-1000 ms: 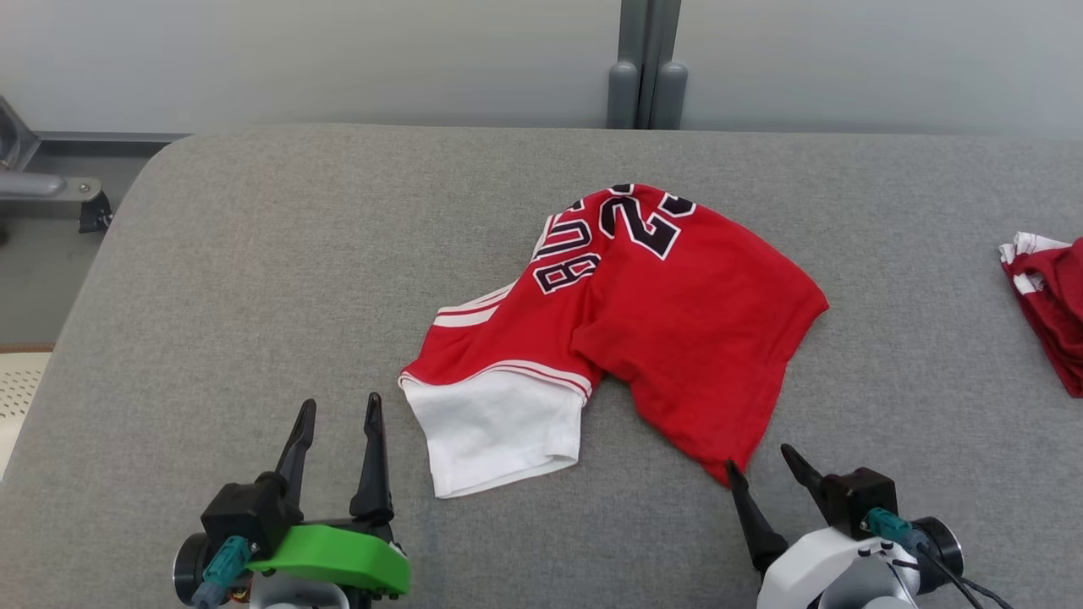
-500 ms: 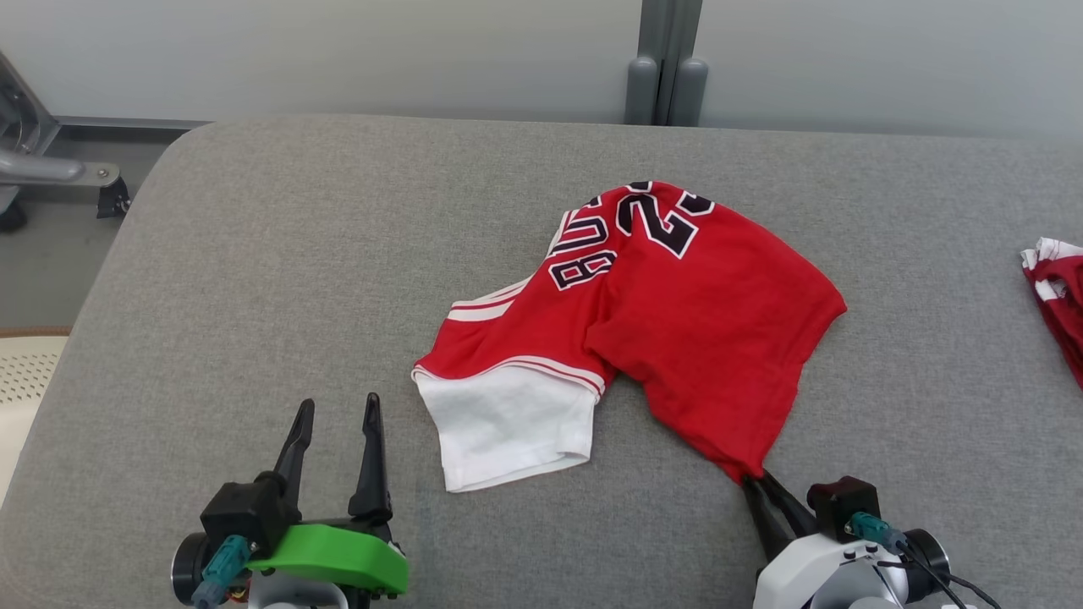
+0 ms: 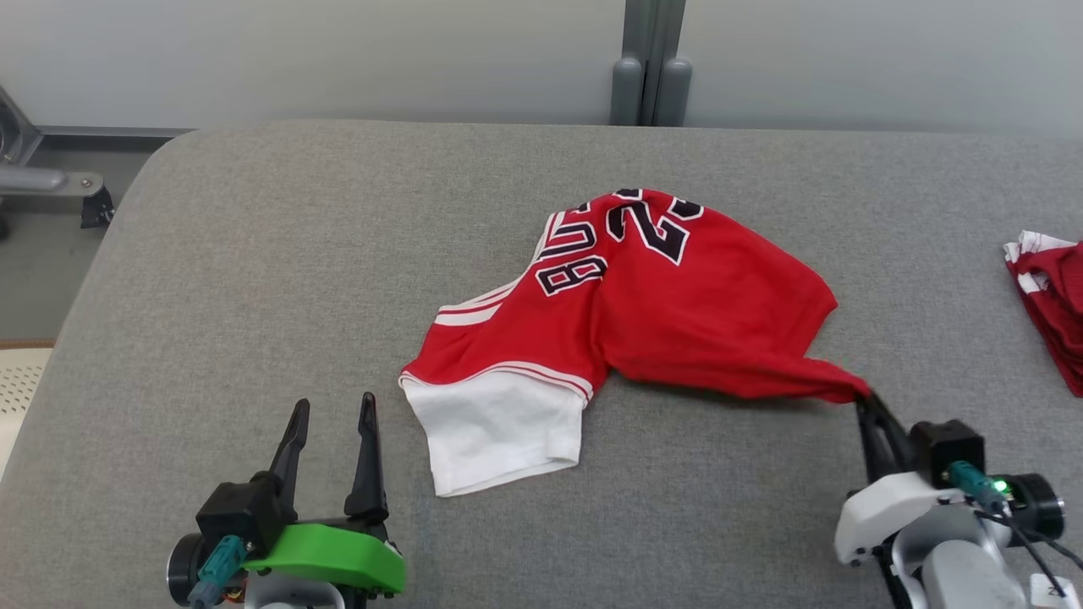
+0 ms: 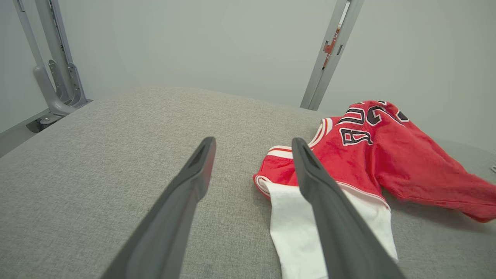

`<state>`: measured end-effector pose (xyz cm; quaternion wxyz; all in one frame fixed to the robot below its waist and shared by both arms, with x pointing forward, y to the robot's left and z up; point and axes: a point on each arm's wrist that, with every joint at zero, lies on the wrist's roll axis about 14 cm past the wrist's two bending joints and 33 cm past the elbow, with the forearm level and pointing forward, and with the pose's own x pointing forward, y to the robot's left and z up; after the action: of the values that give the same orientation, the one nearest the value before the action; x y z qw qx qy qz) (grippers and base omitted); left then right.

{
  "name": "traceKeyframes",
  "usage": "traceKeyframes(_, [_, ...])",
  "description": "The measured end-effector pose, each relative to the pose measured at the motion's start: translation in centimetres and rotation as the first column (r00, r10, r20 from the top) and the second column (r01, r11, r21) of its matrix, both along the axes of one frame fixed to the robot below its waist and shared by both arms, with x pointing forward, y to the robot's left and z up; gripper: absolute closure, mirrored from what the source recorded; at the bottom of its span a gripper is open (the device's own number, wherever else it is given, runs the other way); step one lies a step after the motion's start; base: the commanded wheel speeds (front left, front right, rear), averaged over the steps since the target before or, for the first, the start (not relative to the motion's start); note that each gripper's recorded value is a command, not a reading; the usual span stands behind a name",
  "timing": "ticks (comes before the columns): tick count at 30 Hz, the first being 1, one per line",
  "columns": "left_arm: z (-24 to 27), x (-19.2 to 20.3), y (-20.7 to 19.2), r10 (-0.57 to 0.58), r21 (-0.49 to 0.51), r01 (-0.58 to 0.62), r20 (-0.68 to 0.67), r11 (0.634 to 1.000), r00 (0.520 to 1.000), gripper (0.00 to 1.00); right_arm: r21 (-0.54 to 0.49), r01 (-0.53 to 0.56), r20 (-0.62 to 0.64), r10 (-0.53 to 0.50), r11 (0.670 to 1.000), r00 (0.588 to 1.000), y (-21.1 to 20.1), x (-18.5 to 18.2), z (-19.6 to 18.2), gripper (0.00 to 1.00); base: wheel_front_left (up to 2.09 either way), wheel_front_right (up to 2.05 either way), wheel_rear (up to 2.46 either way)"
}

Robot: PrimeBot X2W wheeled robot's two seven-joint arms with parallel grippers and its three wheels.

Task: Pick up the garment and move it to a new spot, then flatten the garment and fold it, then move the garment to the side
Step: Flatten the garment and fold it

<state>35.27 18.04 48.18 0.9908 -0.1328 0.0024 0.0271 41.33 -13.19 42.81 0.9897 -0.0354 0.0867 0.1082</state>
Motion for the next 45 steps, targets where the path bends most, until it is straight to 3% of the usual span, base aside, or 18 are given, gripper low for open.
traceKeyframes(7, [-0.1, 0.2, -0.5, -0.015, -0.003, 0.015, -0.003, 1.0, 1.0, 0.0, -0.109, 0.108, 0.146, -0.092, 0.988, 0.985, -4.5, 0.9, 3.9, 1.0, 0.0, 0.0, 0.0])
traceKeyframes(25, [-0.2, 0.6, -1.0, -0.032, -0.002, 0.032, -0.006, 0.999, 0.999, 0.0, -0.108, 0.066, -0.136, -0.08, 0.992, 0.988, -4.2, -5.5, -4.6, 1.0, 0.0, 0.0, 0.0])
traceKeyframes(26, [-0.2, 0.6, -1.1, -0.034, -0.005, 0.034, -0.006, 0.999, 0.999, 0.0, -0.106, 0.07, -0.139, -0.084, 0.992, 0.987, -4.3, -5.6, -4.7, 0.91, 0.0, 0.0, 0.0])
traceKeyframes(27, [-0.2, 0.7, -1.1, -0.037, -0.006, 0.037, -0.007, 0.999, 0.999, 0.0, -0.101, 0.076, -0.143, -0.09, 0.992, 0.986, -4.4, -5.7, -4.7, 0.75, 0.0, 0.0, 0.0])
traceKeyframes(28, [-0.3, 0.8, -1.2, -0.04, -0.006, 0.039, -0.008, 0.999, 0.999, 0.0, -0.095, 0.083, -0.148, -0.097, 0.992, 0.984, -4.6, -5.8, -4.9, 0.5, 0.0, 0.0, 0.0])
traceKeyframes(29, [-0.3, 0.8, -1.3, -0.042, -0.006, 0.042, -0.009, 0.999, 0.999, 0.0, -0.094, 0.086, -0.15, -0.1, 0.992, 0.984, -4.6, -5.9, -4.9, 0.05, 0.0, 0.0, 0.0])
traceKeyframes(30, [-0.3, 0.9, -1.4, -0.045, -0.007, 0.045, -0.01, 0.999, 0.999, 0.0, -0.094, 0.09, -0.15, -0.104, 0.991, 0.983, -4.8, -5.9, -4.9, 0.0, 0.0, 0.0, 0.0])
traceKeyframes(39, [-0.5, 1.5, -2.3, -0.072, -0.01, 0.072, -0.015, 0.997, 0.997, 0.0, -0.09, 0.134, -0.106, -0.143, 0.987, 0.984, -6.0, -5.6, -3.7, 0.0, 0.0, 0.0, 0.0])
traceKeyframes(45, [0.2, 2.3, -3.1, -0.099, -0.011, 0.099, 0.007, 0.995, 0.995, 0.0, -0.026, 0.137, -0.042, -0.138, 0.99, 0.99, -5.3, -4.6, -1.6, 0.0, 0.0, 0.0, 0.0])
